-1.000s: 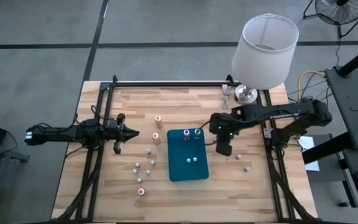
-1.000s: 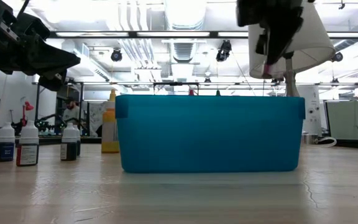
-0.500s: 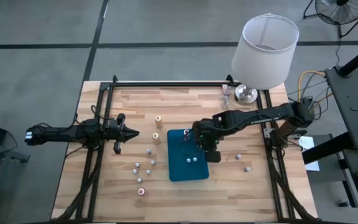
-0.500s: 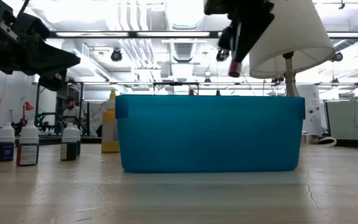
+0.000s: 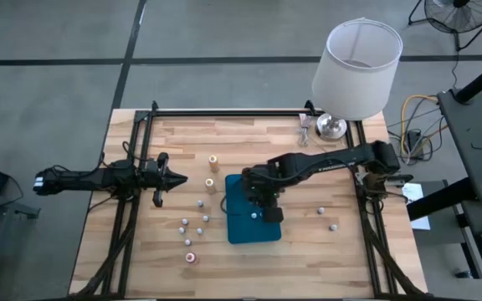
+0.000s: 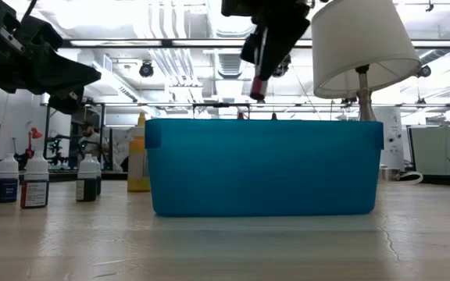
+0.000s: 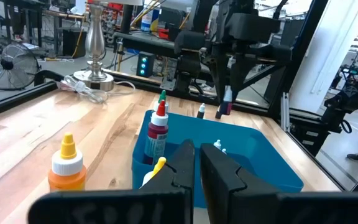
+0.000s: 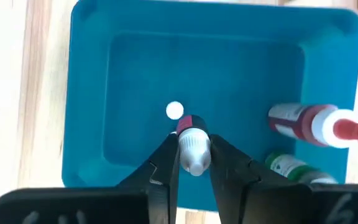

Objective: Pick & Place food coloring
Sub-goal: Put the small pink food coloring bottle into the blue bin

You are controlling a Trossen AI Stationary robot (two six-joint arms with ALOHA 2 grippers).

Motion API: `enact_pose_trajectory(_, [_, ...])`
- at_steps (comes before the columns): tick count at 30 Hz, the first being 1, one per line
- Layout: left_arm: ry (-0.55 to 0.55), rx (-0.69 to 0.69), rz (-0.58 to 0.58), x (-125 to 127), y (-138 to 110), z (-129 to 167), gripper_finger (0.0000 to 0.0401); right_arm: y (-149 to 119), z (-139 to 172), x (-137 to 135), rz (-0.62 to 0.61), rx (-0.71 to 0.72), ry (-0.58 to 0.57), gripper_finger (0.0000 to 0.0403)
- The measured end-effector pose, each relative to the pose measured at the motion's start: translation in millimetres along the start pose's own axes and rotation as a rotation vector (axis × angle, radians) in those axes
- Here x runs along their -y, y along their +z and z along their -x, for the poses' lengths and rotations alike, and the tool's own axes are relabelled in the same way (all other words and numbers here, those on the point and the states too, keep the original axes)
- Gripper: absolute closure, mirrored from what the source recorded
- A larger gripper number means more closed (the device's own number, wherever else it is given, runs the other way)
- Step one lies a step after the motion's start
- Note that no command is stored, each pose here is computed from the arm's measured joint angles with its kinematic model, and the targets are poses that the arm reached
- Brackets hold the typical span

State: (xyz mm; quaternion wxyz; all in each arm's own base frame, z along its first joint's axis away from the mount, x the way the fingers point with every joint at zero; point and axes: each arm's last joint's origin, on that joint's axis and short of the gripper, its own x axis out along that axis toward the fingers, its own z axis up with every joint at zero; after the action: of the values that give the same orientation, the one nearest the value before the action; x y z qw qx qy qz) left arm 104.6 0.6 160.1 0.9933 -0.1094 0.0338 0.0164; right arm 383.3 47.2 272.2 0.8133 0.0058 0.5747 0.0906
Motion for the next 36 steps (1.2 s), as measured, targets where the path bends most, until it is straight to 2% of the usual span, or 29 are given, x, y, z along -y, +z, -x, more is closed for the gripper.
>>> enact_pose_trajectory(17, [0.001,-0.002,0.0,0,0,0,0.0401,33,-52,-3,-0.013,-0.085,0.029,0.0344])
enact_pose_trajectory(36, [0.001,-0.002,0.0,0,0,0,0.0401,27,-83,0,-0.061,-0.134,0.015,0.0344])
